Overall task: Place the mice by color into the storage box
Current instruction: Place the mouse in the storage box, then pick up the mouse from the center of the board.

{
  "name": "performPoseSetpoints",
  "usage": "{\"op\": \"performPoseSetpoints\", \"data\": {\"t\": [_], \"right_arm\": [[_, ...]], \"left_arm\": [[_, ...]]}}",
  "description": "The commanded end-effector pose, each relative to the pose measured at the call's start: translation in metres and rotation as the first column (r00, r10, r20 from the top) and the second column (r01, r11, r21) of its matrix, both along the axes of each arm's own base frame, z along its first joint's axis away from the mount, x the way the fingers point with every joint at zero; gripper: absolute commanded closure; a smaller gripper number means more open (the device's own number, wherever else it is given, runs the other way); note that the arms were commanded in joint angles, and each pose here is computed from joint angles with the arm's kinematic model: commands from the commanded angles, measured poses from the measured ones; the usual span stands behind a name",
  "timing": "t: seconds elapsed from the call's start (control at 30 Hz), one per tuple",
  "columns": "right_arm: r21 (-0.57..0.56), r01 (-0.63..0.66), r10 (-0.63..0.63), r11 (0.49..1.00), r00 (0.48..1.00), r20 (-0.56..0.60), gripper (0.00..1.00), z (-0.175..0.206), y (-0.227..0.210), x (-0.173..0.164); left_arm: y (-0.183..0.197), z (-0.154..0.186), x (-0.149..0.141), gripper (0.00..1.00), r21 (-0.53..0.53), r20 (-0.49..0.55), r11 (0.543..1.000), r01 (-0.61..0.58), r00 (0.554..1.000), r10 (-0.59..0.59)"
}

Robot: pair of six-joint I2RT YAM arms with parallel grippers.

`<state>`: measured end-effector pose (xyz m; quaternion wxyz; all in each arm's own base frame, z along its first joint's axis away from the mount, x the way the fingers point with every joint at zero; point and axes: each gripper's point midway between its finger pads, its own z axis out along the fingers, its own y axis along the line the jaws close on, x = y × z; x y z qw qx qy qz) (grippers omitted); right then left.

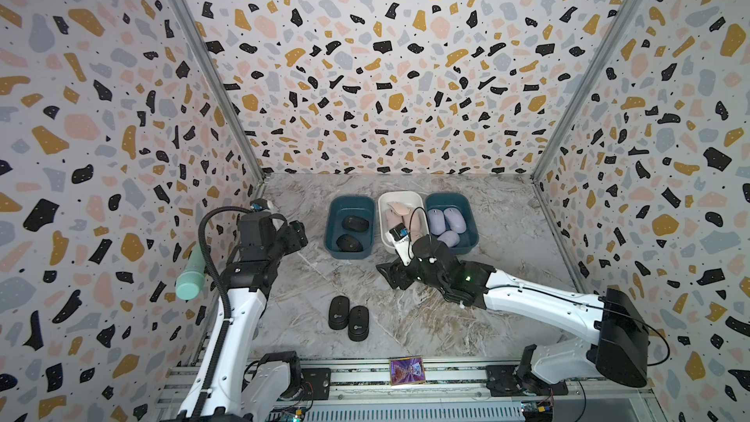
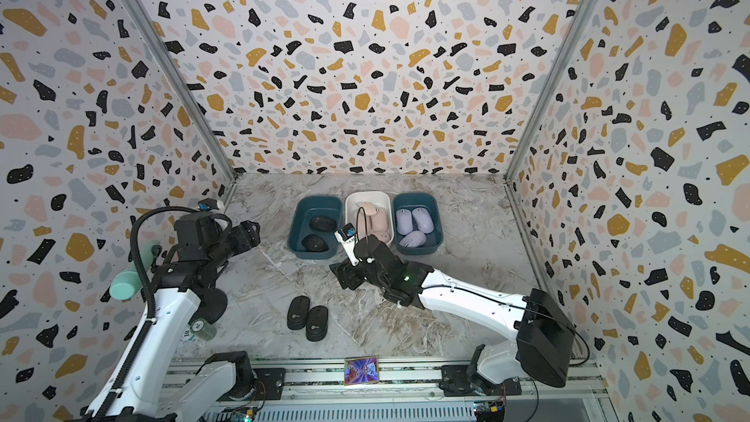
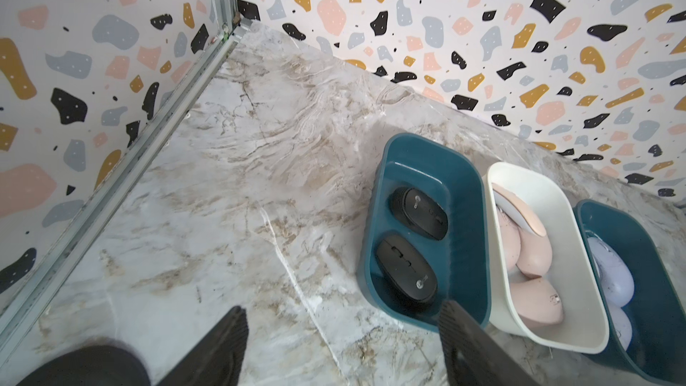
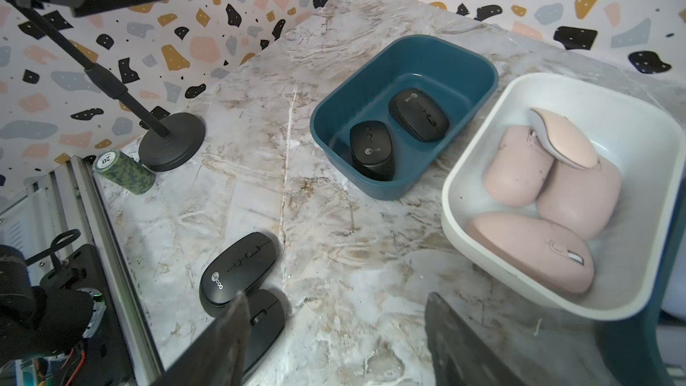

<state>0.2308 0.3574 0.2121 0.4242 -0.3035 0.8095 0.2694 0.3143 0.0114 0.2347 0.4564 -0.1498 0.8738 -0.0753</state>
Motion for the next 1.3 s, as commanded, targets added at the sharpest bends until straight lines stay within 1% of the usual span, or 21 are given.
{"op": "performPoseSetpoints", "data": {"t": [0.0, 0.07, 0.2, 0.33, 0.4, 0.53, 0.63, 0.73, 0.9, 0.97, 1.1, 1.27], "right_arm": [[0.084, 0.077, -0.076, 0.993, 0.997, -0.020, 0.25, 0.012, -0.017, -0.006], [0.106, 0.086, -0.083, 0.991, 0.996, -0.030, 0.24, 0.010, -0.022, -0.009], [0.070, 0.089, -0.086, 0.994, 0.995, -0.042, 0.24, 0.003, -0.024, -0.009], [0.051, 0.100, -0.097, 0.994, 0.994, -0.052, 0.24, -0.004, -0.021, -0.006], [0.043, 0.100, -0.097, 0.994, 0.994, -0.057, 0.24, -0.007, -0.018, -0.004], [0.029, 0.095, -0.093, 0.995, 0.993, -0.069, 0.24, -0.012, -0.014, -0.003], [0.024, 0.096, -0.095, 0.995, 0.993, -0.066, 0.24, -0.013, -0.014, -0.002], [0.018, 0.101, -0.099, 0.995, 0.993, -0.061, 0.24, -0.013, -0.015, 0.000], [0.013, 0.101, -0.100, 0.995, 0.993, -0.060, 0.24, -0.013, -0.016, 0.003], [0.015, 0.103, -0.102, 0.995, 0.993, -0.060, 0.24, -0.011, -0.017, 0.004], [0.015, 0.109, -0.108, 0.994, 0.993, -0.055, 0.24, -0.008, -0.022, 0.004], [0.055, 0.126, -0.121, 0.991, 0.990, -0.074, 0.24, -0.004, -0.034, 0.009]], "left_arm": [[-0.009, 0.001, -0.021, 0.20, 0.013, -0.052, 0.999, 0.038, 0.998, -0.037], [-0.015, -0.004, -0.031, 0.20, 0.020, -0.077, 0.999, 0.048, 0.996, -0.046], [-0.033, -0.035, -0.052, 0.19, 0.020, -0.167, 0.995, 0.097, 0.982, -0.092], [-0.051, -0.063, -0.072, 0.20, -0.057, -0.196, 0.993, 0.107, 0.974, -0.116], [-0.056, -0.074, -0.082, 0.20, -0.074, -0.207, 0.992, 0.102, 0.972, -0.115], [-0.069, -0.075, -0.093, 0.19, -0.066, -0.231, 0.990, 0.125, 0.963, -0.137], [-0.083, -0.078, -0.099, 0.20, -0.083, -0.256, 0.984, 0.156, 0.951, -0.172], [-0.091, -0.082, -0.103, 0.20, -0.081, -0.268, 0.983, 0.163, 0.947, -0.179], [-0.109, -0.089, -0.109, 0.21, -0.109, -0.286, 0.975, 0.194, 0.933, -0.218], [-0.117, -0.089, -0.113, 0.21, -0.096, -0.301, 0.970, 0.222, 0.923, -0.240], [-0.126, -0.089, -0.120, 0.21, -0.034, -0.351, 0.961, 0.275, 0.897, -0.269], [-0.139, -0.095, -0.128, 0.21, -0.013, -0.388, 0.946, 0.324, 0.870, -0.303]]}}
